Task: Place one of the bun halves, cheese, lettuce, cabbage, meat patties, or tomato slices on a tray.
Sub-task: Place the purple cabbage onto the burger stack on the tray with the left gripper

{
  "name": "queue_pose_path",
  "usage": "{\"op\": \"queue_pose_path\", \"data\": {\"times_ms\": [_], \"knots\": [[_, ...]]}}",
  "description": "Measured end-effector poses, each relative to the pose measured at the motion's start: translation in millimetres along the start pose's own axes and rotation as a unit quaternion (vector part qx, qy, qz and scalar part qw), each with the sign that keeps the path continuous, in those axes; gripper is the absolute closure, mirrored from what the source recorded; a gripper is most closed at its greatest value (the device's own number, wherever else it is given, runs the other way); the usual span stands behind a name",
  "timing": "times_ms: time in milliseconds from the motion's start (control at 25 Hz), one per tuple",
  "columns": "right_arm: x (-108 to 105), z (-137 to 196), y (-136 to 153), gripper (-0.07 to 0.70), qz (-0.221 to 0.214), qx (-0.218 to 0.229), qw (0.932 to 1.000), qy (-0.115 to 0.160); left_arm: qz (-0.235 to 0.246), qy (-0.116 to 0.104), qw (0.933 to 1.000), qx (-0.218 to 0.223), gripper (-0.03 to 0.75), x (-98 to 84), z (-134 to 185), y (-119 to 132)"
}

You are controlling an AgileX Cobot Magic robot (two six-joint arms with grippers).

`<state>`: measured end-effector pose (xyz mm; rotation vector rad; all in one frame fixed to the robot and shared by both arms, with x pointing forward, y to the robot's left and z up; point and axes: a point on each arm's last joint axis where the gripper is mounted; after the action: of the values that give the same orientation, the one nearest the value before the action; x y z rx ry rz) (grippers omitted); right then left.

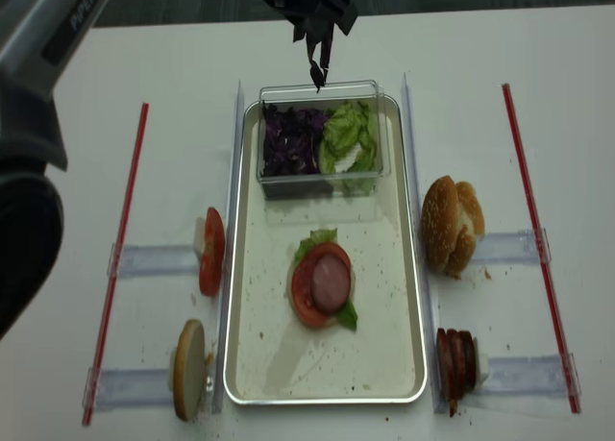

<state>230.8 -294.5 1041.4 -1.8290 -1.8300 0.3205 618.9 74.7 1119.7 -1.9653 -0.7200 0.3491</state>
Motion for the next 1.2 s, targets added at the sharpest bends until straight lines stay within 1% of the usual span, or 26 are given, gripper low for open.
{"op": "queue_pose_path", "data": {"times_ms": [80,200,400,600,800,920,1080,1200], "knots": [[0,0,0,0.061,0.0,0.0,1.0,0.0,-0.001,0.006,1.0,-0.004,0.697,-5.4,-1,-6],[0,0,0,0.061,0.0,0.0,1.0,0.0,0.001,0.013,0.9999,0.001,0.696,-12.8,2,-10],[0,0,0,0.061,0.0,0.0,1.0,0.0,0.013,0.021,0.9995,0.022,0.697,-28.4,15,-13],[0,0,0,0.061,0.0,0.0,1.0,0.0,0.024,0.038,0.9986,0.026,0.697,-50.5,25,-28],[0,0,0,0.061,0.0,0.0,1.0,0.0,0.04,0.062,0.9967,0.033,0.697,-77.5,36,-38],[0,0,0,0.061,0.0,0.0,1.0,0.0,0.049,0.072,0.9956,0.034,0.697,-93.1,41,-44],[0,0,0,0.061,0.0,0.0,1.0,0.0,0.061,0.076,0.9945,0.039,0.697,-109.9,50,-50],[0,0,0,0.061,0.0,0.0,1.0,0.0,0.076,0.084,0.9926,0.045,0.697,-122.8,57,-51]]}}
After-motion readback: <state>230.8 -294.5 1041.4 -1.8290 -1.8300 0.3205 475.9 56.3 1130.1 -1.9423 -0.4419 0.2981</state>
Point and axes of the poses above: a point on each arm's last joint axis where the gripper is mounted, y pointing out along that axis toward the gripper, x along the wrist's bending axis when the last joint is at zero, z = x × y, and after that the axes turned 11 degrees about y, right-handed
